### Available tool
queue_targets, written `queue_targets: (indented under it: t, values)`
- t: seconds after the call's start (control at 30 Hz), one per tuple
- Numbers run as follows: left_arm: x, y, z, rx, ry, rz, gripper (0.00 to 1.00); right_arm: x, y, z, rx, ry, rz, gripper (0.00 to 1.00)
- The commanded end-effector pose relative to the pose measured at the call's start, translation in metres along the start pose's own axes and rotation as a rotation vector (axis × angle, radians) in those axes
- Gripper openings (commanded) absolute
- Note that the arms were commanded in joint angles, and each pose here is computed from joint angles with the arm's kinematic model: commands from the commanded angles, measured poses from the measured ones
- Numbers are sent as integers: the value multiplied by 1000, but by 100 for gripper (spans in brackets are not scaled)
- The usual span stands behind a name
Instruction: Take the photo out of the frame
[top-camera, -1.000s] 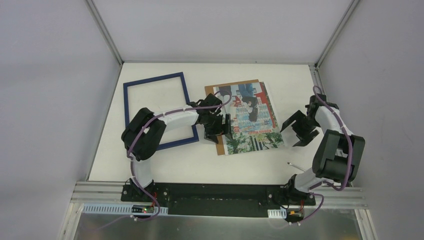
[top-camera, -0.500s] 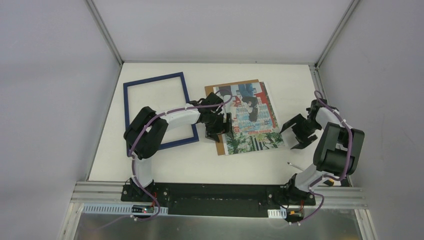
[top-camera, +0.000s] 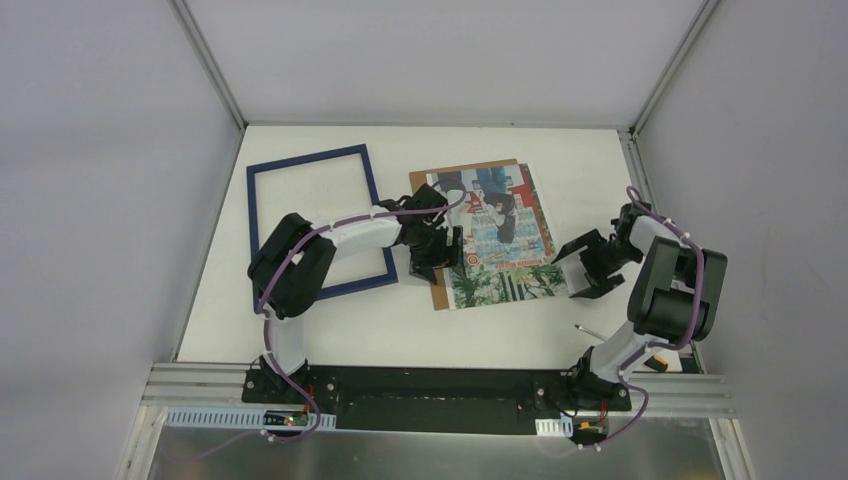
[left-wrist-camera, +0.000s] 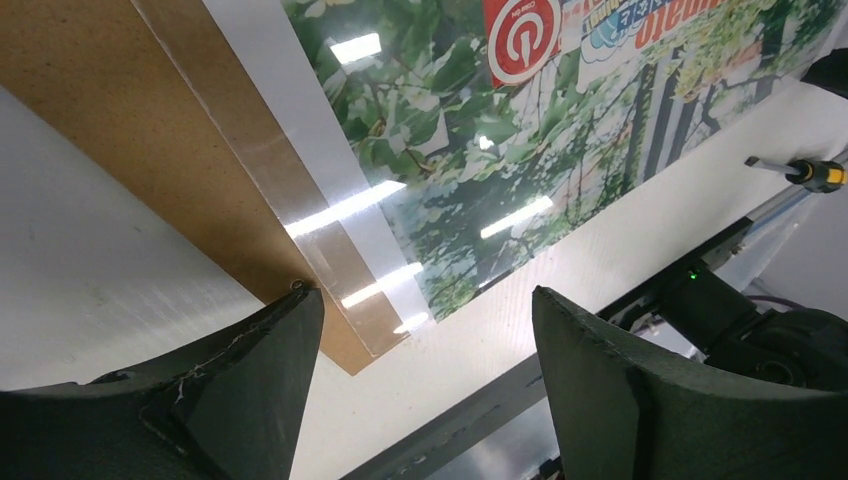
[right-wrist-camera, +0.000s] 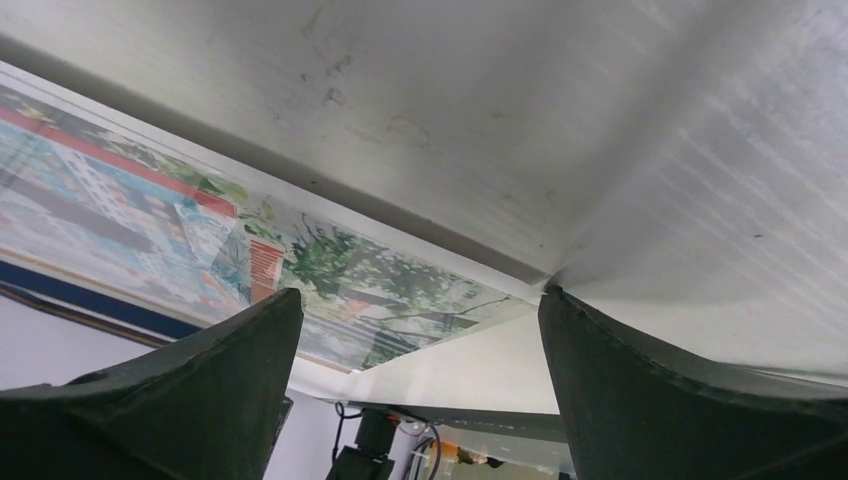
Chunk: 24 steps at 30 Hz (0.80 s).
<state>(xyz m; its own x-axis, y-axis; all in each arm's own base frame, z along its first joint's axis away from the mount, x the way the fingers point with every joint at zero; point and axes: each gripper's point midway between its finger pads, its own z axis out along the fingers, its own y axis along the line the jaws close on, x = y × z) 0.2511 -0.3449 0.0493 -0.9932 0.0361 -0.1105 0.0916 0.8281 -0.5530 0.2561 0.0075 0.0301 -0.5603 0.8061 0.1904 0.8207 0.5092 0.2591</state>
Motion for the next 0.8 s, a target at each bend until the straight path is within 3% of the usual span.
queue_targets:
  t: [0.0, 0.27, 0.5, 0.6, 0.77]
  values:
    - [-11, -6, -25, -36, -53, 77, 78, 14, 11, -7, -83, 38, 41, 91]
    - [-24, -18, -39, -42, -86, 125, 79, 24, 14, -12, -125, 65, 38, 91]
    - [-26, -20, -26, -33, -48, 120, 74, -12, -21, -30, 62, -135, 90, 90]
    - [-28, -20, -18, -32, -32, 109, 69, -25, -23, -29, -8, -128, 165, 80]
    - [-28, -9, -4, -65, -12, 67, 59, -22, -4, -16, -147, -41, 185, 74]
